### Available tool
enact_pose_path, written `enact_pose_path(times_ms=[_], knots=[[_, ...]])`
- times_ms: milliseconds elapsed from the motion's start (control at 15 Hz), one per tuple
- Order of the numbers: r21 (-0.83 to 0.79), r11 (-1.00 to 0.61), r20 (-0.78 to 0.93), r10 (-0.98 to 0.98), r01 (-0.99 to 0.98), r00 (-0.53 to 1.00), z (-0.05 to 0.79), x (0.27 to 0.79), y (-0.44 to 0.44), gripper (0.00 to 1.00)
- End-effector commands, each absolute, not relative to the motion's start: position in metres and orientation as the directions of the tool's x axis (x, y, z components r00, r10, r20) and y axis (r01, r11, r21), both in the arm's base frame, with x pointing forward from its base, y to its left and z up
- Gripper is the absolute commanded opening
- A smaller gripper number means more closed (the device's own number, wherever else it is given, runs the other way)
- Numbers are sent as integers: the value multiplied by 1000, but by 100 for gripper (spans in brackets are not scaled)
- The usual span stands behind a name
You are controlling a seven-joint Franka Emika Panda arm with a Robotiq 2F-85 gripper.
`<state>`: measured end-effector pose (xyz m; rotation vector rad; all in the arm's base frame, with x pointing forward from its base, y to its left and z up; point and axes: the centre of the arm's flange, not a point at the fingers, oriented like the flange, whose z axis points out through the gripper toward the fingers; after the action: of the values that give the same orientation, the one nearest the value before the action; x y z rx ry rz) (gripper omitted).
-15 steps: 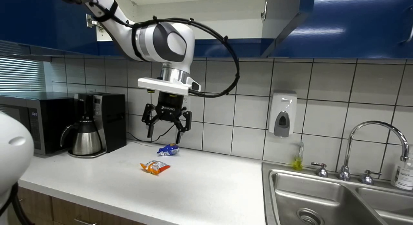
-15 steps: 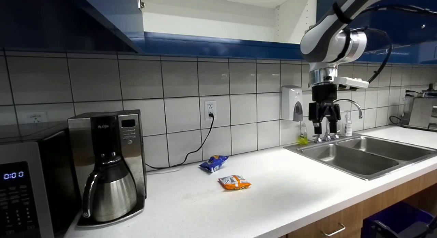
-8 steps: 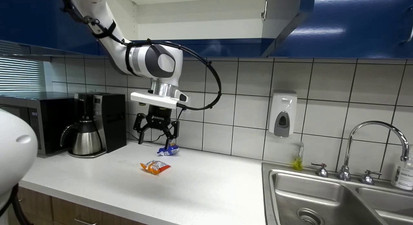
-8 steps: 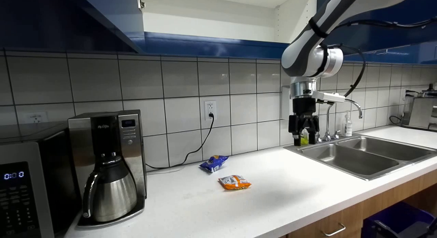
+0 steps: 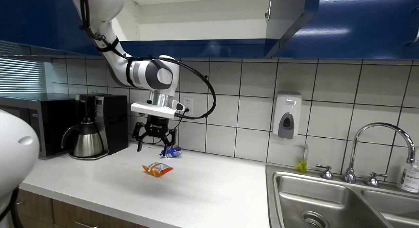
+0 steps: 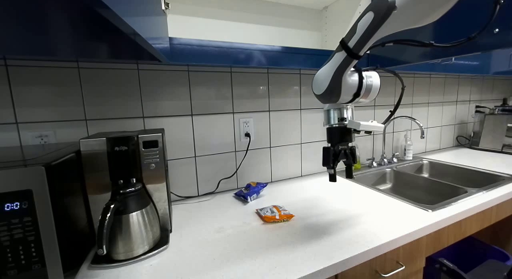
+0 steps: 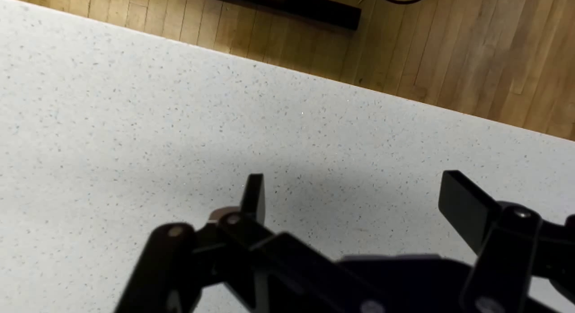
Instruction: Move the orange snack packet to the open cabinet
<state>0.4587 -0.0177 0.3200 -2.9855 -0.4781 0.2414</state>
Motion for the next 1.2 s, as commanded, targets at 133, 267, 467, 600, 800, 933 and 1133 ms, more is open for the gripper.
enact_pose_path(times_ms=[133,267,467,600,800,933,1133], knots=[[-131,-944,-140,318,301,938,319,461,-17,100],[-131,-944,-139,318,301,938,320,461,-17,100],[-128,-945,-140,319,302,937,313,465,-18,100],[-131,-941,-148,329,311,933,303,469,-18,100],[-127,-939,-157,338,321,928,287,477,-15,100],[-121,-937,-159,345,328,925,277,485,-12,100],[-104,-931,-146,362,350,921,266,502,-5,100]])
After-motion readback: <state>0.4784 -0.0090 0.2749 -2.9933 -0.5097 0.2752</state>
